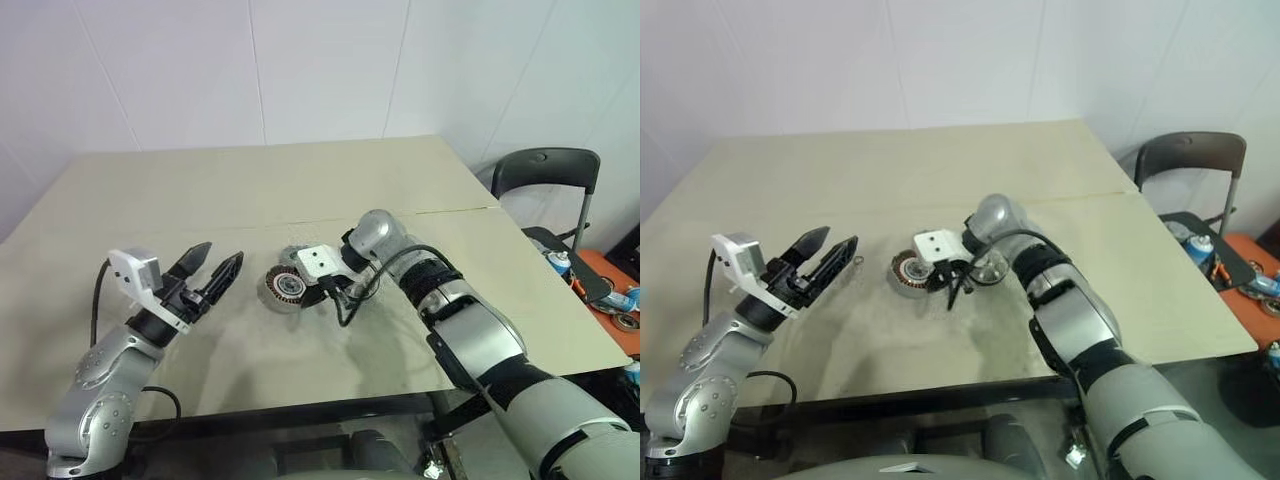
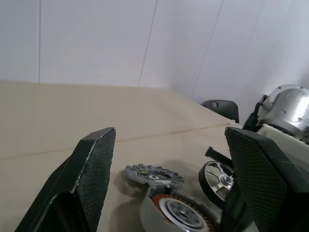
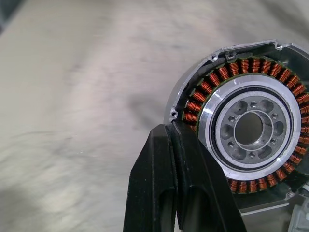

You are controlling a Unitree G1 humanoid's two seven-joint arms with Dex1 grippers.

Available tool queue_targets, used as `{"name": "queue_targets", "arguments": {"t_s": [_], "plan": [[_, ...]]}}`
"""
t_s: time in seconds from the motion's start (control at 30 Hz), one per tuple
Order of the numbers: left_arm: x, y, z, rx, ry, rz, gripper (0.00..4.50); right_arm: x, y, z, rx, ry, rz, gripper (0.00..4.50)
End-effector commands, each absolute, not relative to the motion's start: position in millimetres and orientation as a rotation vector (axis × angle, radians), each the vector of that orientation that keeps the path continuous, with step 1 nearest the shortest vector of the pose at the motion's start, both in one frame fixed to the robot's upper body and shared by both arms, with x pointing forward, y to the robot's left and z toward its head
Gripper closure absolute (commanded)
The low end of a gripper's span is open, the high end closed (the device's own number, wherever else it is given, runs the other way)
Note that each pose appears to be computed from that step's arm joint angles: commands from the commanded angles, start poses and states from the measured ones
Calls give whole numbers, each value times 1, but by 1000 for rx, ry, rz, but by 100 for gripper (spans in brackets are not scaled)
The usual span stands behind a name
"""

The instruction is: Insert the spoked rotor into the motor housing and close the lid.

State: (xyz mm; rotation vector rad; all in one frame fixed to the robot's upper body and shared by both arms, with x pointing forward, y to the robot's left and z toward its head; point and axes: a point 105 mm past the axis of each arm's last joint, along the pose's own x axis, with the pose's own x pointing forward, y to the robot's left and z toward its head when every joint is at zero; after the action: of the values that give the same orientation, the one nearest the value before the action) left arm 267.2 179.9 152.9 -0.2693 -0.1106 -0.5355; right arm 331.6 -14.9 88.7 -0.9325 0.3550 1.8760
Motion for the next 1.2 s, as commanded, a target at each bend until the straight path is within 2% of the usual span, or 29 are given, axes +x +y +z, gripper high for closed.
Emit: {"name": "queue_targets", "arguments": {"t_s": [0.03,0.17,0.43,0.57,0.67,0.77,1.03,1.13,1.2], "plan": [[267,173,167,-253,-158,-571,65,323,-17,101,-1004,276,1910,449],[268,172,167,-252,-156,-575,65,317,-28,90,-1075,290,1920,449],[271,172,167,-255,-153,-574,65,330,-11,93,-1105,177,1834,449],[270,171,167,-252,-155,-567,65,328,-10,95,-1098,169,1861,353],[269,170,168,-252,-156,-566,65,329,-12,93,-1093,210,1859,250],[268,169,170,-254,-159,-566,65,321,-16,95,-1056,244,1913,250],[272,185,172,-238,-151,-550,65,317,-15,114,-927,187,1891,250],[280,208,172,-139,-148,-449,65,321,-12,125,-817,142,1806,250],[286,225,167,1,-109,-363,65,333,-12,129,-735,110,1682,250]]}}
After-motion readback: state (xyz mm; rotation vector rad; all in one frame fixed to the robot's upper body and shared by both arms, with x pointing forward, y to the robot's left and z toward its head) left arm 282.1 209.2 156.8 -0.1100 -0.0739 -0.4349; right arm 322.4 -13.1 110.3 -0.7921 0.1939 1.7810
